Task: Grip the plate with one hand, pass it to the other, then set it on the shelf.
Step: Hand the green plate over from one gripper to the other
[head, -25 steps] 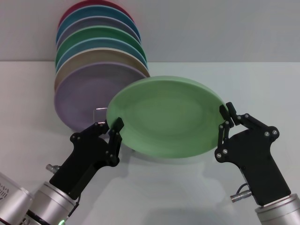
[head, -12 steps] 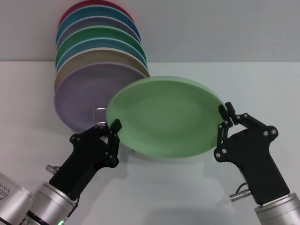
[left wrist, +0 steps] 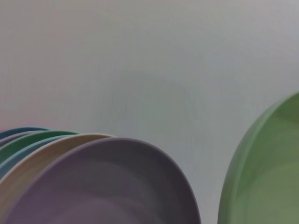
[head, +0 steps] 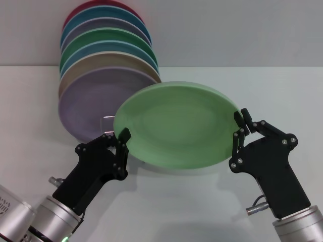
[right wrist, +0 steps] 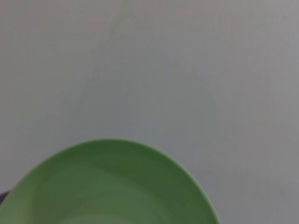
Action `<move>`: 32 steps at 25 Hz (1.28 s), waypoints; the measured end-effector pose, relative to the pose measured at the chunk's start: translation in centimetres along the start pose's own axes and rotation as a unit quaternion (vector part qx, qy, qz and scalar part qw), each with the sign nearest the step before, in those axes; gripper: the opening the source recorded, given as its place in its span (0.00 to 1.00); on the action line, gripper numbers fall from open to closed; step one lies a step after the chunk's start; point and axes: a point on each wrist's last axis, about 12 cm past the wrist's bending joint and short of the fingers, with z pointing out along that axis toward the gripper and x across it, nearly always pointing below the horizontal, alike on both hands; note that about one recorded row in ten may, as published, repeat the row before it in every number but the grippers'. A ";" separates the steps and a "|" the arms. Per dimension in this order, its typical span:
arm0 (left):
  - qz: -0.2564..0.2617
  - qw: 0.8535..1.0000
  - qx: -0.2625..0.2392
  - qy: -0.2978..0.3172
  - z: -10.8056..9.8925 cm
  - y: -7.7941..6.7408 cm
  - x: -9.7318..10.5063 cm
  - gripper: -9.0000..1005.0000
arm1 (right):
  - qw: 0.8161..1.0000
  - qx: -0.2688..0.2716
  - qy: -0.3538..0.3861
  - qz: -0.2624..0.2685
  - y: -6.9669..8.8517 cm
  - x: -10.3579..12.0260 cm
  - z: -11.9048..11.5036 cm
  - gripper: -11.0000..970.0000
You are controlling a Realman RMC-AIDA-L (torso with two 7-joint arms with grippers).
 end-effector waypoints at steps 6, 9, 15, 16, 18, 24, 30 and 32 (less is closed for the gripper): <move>0.000 1.000 -0.005 -0.003 0.1 0.2 -0.1 0.07 | 1.000 0.001 0.001 0.000 0.0 0.0 -0.1 0.03; -0.001 1.000 -0.007 -0.004 0.1 0.2 -0.1 0.06 | 1.000 0.001 0.002 0.000 0.0 0.0 -0.1 0.03; 0.000 1.000 -0.006 -0.004 0.1 0.2 -0.1 0.05 | 1.000 0.001 0.003 0.000 0.0 0.1 -0.2 0.03; 0.000 1.000 -0.007 -0.004 0.1 0.2 -0.1 0.05 | 1.000 0.001 0.003 0.000 0.0 0.0 -0.2 0.03; 0.000 1.000 -0.007 -0.003 0.1 0.2 -0.1 0.05 | 1.000 -0.001 0.002 0.000 0.0 0.0 -0.2 0.03; 0.024 1.000 -0.011 -0.003 -0.1 0.0 0.0 0.05 | 1.000 -0.006 0.003 0.001 0.2 0.1 -0.1 0.04; 0.025 1.000 -0.015 -0.003 -0.1 0.0 0.0 0.05 | 1.000 -0.018 0.000 0.003 0.3 0.0 -0.3 0.12; 0.024 1.000 -0.019 -0.002 -0.1 0.1 0.0 0.05 | 1.000 -0.024 -0.003 0.004 0.5 -0.1 -0.4 0.14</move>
